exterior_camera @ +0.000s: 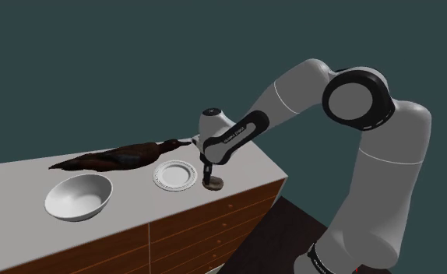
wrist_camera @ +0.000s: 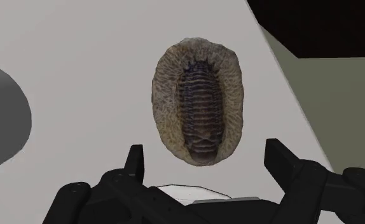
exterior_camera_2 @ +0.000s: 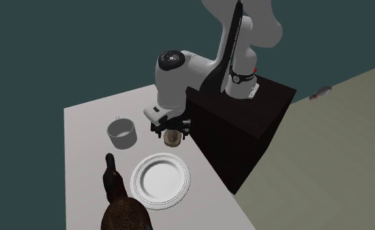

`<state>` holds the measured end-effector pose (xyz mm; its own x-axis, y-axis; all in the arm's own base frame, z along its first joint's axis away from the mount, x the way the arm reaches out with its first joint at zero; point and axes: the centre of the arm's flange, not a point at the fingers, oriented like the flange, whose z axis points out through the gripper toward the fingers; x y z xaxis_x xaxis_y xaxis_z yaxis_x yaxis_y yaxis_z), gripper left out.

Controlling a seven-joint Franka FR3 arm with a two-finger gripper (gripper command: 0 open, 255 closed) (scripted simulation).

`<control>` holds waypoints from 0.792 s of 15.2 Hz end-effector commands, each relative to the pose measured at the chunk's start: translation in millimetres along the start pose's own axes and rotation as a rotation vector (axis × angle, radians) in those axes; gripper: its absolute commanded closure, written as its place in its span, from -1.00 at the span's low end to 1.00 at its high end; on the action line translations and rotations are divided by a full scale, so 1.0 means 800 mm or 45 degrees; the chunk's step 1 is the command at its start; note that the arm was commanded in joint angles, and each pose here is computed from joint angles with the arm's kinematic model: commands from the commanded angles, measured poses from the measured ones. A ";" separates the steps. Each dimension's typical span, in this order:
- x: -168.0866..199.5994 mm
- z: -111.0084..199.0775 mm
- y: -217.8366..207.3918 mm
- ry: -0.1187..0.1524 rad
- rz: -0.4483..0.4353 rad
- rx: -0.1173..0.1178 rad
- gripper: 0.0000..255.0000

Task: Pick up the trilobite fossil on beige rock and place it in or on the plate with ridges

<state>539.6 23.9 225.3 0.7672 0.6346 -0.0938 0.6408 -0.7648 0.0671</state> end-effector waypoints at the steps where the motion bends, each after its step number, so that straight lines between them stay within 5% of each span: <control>1: 0.007 0.012 -0.004 -0.014 -0.065 -0.011 -1.00; 12: 0.007 0.049 -0.004 -0.014 -0.065 -0.011 -1.00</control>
<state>540.5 25.5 185.8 0.7334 0.6712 -0.1081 0.6791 -0.7306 0.0708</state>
